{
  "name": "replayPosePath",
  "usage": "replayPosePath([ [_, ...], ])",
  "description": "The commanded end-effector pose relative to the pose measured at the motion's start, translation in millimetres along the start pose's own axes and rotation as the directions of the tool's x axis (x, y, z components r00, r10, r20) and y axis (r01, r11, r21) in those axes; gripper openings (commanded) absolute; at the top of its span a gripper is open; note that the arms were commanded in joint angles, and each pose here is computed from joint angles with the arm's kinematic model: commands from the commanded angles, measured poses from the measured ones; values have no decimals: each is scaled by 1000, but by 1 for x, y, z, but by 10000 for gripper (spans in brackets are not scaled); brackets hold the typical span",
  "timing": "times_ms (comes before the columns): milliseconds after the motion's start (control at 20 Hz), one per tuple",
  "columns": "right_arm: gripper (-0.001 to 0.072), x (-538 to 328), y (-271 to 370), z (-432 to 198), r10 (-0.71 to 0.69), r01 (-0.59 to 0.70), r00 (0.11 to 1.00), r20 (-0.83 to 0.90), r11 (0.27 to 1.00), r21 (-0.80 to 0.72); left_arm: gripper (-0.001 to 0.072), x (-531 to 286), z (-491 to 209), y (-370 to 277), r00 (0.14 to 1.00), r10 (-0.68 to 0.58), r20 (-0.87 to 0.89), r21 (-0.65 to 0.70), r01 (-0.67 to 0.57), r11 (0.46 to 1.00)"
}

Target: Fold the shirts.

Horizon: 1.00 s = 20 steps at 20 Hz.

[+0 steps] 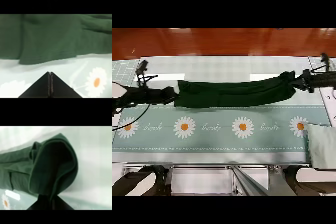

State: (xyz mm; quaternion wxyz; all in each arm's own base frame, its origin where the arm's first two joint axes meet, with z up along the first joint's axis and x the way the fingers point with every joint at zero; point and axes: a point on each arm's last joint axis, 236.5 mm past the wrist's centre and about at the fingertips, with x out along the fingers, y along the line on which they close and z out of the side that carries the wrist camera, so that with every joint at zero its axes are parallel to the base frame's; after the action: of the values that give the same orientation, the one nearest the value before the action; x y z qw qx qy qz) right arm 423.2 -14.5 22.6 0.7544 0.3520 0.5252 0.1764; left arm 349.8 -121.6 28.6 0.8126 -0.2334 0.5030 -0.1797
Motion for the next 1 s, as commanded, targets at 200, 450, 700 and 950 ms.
replayPosePath([
  [200, 22, -70, 54, -78, -49, 62, 992, 115, 992, -108, 19, 117, -28, -127, 966, -144, -216, 220, 192, 957],
  [450, 23, -95, 99, -118, -37, 69, 980, 197, 985, -161, 19, 204, -81, -216, 876, -146, -460, 278, 298, 913],
  [700, 22, -107, 133, -128, 41, 12, 969, 242, 977, -214, 19, 244, -157, -253, 777, -43, -629, 354, 335, 873],
  [950, 23, -107, 133, -129, 41, 11, 970, 238, 976, -216, 20, 234, -165, -274, 761, -48, -646, 384, 379, 842],
])
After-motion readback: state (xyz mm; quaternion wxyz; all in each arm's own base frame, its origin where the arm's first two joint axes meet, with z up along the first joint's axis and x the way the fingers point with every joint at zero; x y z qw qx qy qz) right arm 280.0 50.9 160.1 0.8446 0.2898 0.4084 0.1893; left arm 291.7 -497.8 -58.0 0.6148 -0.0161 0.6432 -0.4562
